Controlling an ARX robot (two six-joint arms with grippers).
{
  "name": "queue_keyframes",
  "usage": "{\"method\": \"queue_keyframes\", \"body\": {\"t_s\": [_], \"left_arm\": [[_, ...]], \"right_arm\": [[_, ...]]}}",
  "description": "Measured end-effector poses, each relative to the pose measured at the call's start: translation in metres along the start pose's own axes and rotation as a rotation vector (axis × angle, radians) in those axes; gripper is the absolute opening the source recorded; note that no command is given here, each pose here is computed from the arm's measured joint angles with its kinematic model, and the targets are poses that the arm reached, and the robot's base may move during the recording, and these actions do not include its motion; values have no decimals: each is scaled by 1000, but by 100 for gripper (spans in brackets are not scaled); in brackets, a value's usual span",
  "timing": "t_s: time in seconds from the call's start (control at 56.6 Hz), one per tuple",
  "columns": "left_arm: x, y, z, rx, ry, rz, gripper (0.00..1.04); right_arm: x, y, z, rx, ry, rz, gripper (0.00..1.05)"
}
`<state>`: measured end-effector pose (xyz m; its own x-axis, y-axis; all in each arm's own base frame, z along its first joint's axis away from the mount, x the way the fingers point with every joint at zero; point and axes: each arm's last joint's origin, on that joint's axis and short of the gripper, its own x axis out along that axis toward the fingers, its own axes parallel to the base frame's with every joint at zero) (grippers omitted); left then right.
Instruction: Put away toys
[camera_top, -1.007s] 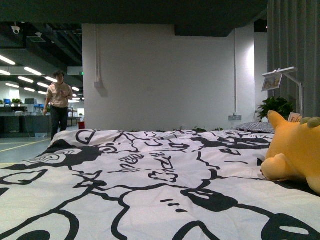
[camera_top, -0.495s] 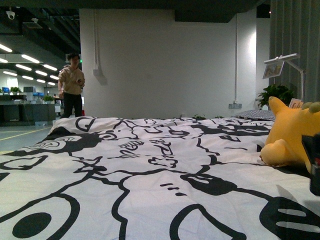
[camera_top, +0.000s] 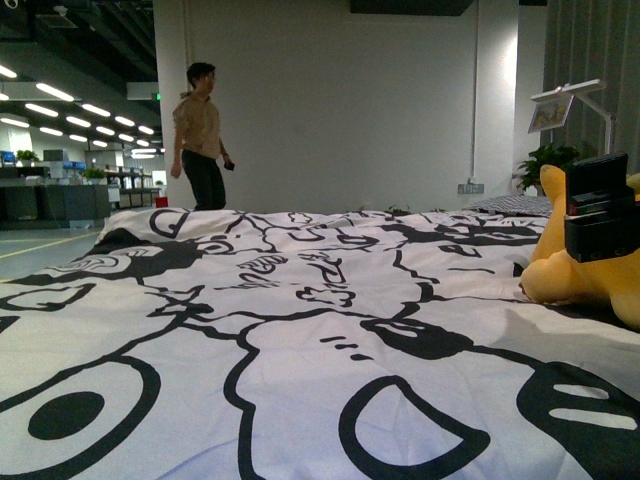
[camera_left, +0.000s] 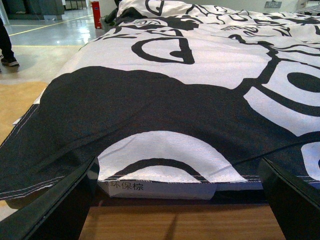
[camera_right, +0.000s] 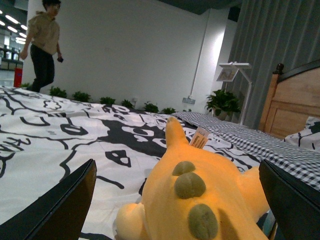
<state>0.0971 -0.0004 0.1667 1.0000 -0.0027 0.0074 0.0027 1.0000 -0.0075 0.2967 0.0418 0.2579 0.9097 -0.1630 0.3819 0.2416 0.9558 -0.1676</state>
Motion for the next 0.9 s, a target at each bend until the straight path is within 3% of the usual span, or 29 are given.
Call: {"method": "queue_keyframes", "body": {"t_s": [0.336, 0.901], "left_arm": [[0, 0, 0, 0, 0, 0, 98], [0, 0, 0, 0, 0, 0, 98]], "right_arm": [[44, 9, -24, -123, 14, 0, 98], [62, -6, -43, -369, 112, -15, 98]]}}
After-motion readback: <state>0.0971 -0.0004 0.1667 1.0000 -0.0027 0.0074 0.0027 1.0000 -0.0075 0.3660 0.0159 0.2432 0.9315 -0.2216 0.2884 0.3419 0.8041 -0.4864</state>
